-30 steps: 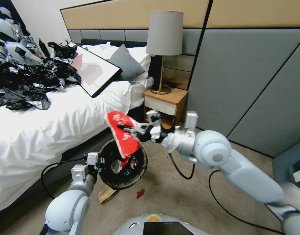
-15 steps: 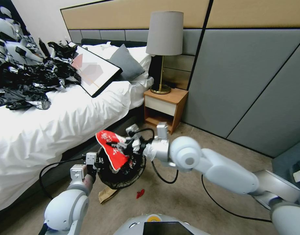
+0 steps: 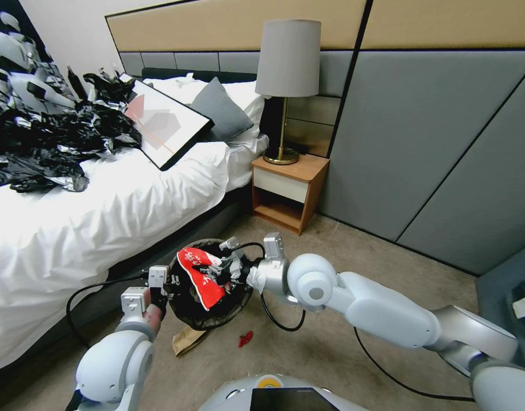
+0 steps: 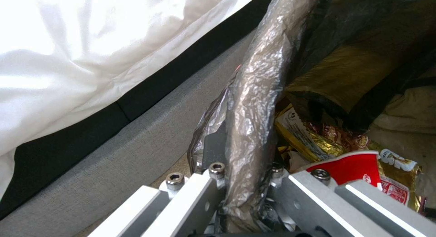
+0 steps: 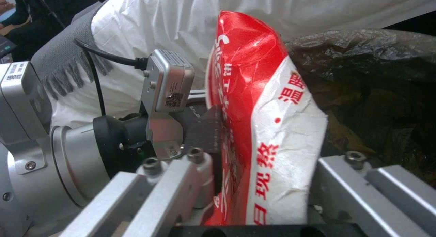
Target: Pick up the trash bin, then pick up the garbage from the floor and place it into the trash bin.
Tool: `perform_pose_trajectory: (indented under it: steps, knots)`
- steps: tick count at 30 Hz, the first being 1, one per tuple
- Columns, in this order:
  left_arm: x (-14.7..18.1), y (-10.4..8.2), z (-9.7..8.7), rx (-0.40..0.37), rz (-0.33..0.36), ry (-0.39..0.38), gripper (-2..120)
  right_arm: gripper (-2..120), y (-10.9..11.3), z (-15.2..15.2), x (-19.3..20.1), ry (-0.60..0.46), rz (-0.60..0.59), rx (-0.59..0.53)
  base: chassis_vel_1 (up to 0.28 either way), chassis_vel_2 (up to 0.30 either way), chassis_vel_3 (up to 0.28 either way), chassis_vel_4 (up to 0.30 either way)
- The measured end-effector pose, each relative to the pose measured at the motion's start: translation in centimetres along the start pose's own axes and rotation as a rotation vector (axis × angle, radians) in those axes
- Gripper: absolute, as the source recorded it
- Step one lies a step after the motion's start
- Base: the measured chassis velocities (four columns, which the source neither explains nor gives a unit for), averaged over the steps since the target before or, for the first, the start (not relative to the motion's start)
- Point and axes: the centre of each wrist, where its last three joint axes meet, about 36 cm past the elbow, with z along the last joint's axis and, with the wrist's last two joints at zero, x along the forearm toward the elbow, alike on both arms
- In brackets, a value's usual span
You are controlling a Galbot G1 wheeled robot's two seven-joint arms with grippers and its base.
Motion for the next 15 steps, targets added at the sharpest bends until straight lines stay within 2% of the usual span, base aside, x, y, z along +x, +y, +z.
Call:
perform_pose_trajectory:
  steps: [1,4,5,6,8,9,12,14,15]
  knots:
    - [-0.03,0.0,0.02,0.0,-0.001,0.0,0,32,-0.02,-0.05,-0.03,0.0,0.002,-0.002,0.0,0.0,0.0,0.0]
    - [-0.06,-0.02,0.06,-0.001,-0.003,0.001,0,38,-0.03,-0.13,-0.08,0.0,0.004,-0.004,0.0,0.0,0.0,0.0]
    - [-0.05,-0.04,0.08,-0.001,-0.003,0.002,0,44,-0.04,-0.17,-0.12,-0.001,0.005,-0.004,0.0,0.0,0.0,0.0]
    - [-0.05,-0.04,0.08,-0.001,-0.003,0.002,0,44,-0.04,-0.17,-0.12,-0.001,0.005,-0.004,0.0,0.0,0.0,0.0]
    - [-0.04,-0.05,0.11,-0.003,-0.003,0.003,0,54,-0.05,-0.19,-0.19,-0.002,0.007,-0.006,0.0,0.0,0.0,0.0]
    - [-0.04,-0.05,0.11,-0.003,-0.003,0.003,0,54,-0.05,-0.19,-0.19,-0.002,0.007,-0.006,0.0,0.0,0.0,0.0]
    - [0.01,-0.2,0.25,-0.002,-0.001,0.009,0,69,-0.18,-0.21,-0.24,-0.005,0.013,-0.011,0.0,0.0,0.0,0.0]
    - [0.02,-0.23,0.27,-0.001,0.0,0.01,0,71,-0.19,-0.22,-0.24,-0.005,0.014,-0.011,0.0,0.0,0.0,0.0]
    - [0.03,-0.28,0.31,0.001,0.001,0.011,0,81,-0.26,-0.32,-0.23,-0.008,0.02,-0.014,0.0,0.0,0.0,0.0]
